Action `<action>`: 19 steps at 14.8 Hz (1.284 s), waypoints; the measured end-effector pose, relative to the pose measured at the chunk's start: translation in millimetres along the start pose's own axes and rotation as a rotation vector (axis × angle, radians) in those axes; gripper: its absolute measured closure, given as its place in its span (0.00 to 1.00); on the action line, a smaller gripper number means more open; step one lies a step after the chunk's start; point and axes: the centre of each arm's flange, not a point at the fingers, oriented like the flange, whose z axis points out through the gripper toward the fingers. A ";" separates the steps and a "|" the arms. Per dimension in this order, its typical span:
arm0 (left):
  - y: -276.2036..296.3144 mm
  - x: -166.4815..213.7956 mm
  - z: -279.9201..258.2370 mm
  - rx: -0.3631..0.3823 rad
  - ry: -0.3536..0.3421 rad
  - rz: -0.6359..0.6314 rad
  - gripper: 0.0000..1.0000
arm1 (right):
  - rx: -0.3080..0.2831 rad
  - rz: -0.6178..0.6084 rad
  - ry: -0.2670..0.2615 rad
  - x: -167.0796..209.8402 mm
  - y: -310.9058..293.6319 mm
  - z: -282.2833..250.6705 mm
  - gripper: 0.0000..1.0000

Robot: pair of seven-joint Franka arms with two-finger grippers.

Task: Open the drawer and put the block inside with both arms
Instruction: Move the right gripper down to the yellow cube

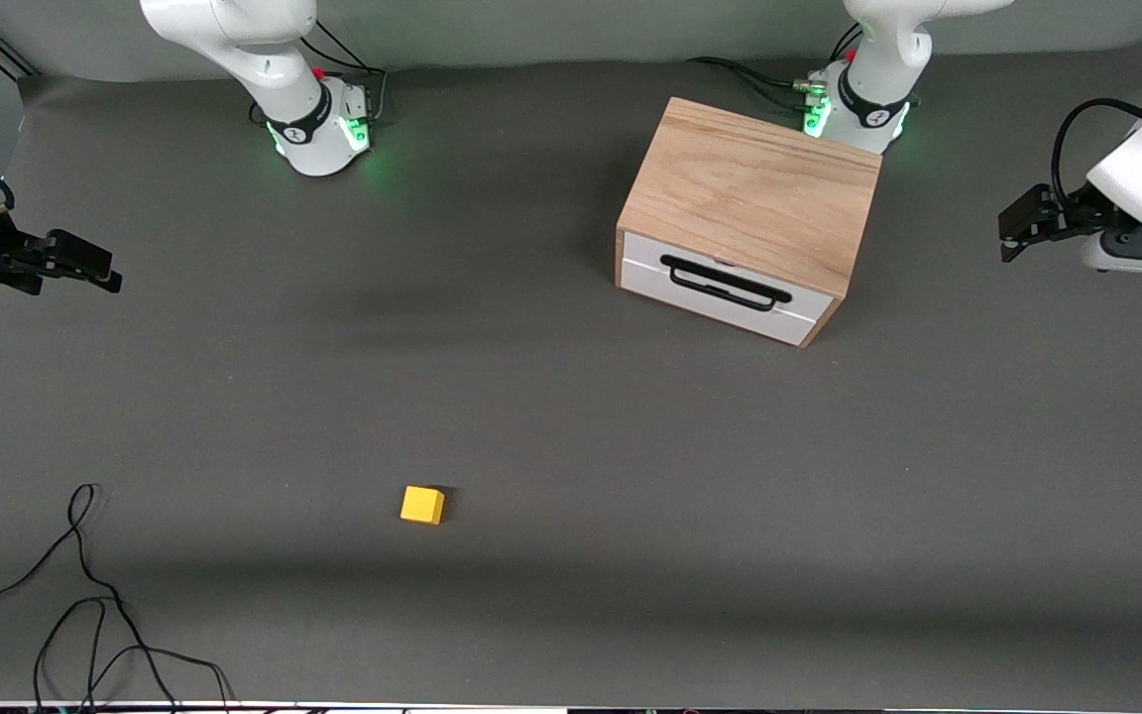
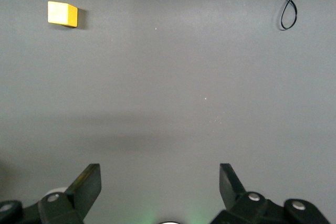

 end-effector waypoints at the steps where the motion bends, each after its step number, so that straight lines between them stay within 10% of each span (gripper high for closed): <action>1: 0.0 0.0 0.0 0.000 0.000 0.000 0.00 | 0.000 0.000 0.000 0.0 0.0 0.0 0.00; 9: -0.4 0.3 1.1 -0.001 -0.002 -0.001 0.00 | -0.002 -0.029 0.014 3.5 -17.8 1.1 0.00; 19: -1.3 33.9 61.9 -0.021 -0.056 0.010 0.00 | -0.009 -0.018 0.062 82.3 -224.0 54.3 0.00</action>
